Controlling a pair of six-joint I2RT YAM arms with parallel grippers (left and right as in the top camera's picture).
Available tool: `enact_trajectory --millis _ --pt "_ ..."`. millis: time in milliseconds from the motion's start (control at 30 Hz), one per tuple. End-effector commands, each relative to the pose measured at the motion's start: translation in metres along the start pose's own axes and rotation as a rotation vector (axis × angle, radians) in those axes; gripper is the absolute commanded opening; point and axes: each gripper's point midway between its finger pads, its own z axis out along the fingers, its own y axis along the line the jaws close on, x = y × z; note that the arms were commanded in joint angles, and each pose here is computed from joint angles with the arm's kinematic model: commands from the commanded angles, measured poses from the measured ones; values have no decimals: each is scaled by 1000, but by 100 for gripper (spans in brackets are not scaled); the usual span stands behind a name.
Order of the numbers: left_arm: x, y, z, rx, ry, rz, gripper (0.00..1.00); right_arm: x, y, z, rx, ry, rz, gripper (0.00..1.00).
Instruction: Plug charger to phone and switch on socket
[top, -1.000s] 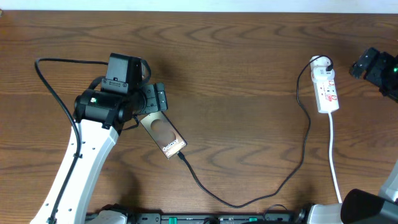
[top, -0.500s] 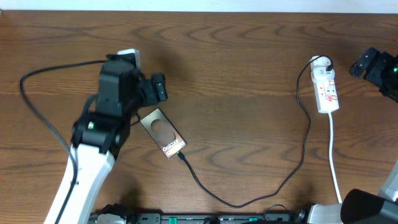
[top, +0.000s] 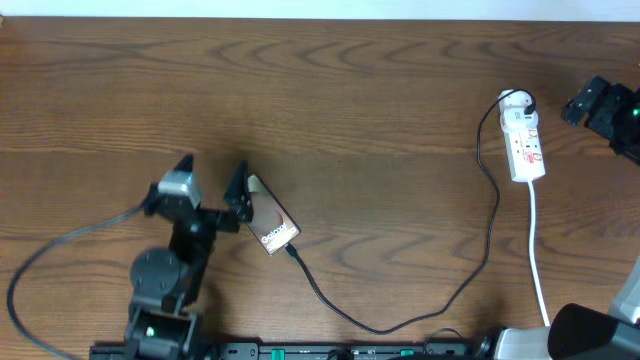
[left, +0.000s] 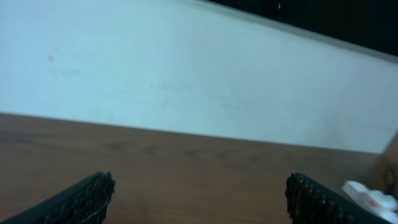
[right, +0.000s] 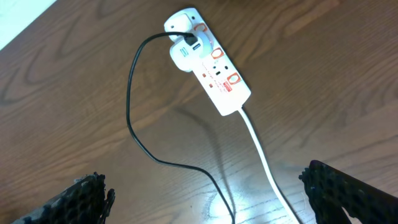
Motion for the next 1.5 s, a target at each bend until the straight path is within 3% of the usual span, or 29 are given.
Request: enact_trajectory --millis 0,233,400,667,1467 --pt "11 15 -14 -35 -41 48 91 0 2 -2 -5 -4 6 99" --pt "49 41 -33 -56 -50 59 90 0 2 -2 -5 -4 6 99" --pt "58 50 -39 -95 -18 55 91 0 2 -2 -5 -4 6 99" --pt "100 66 -48 -165 146 27 91 0 2 -2 -5 -4 6 99" --pt "99 66 -47 -164 148 55 91 0 2 -2 -5 -4 6 99"
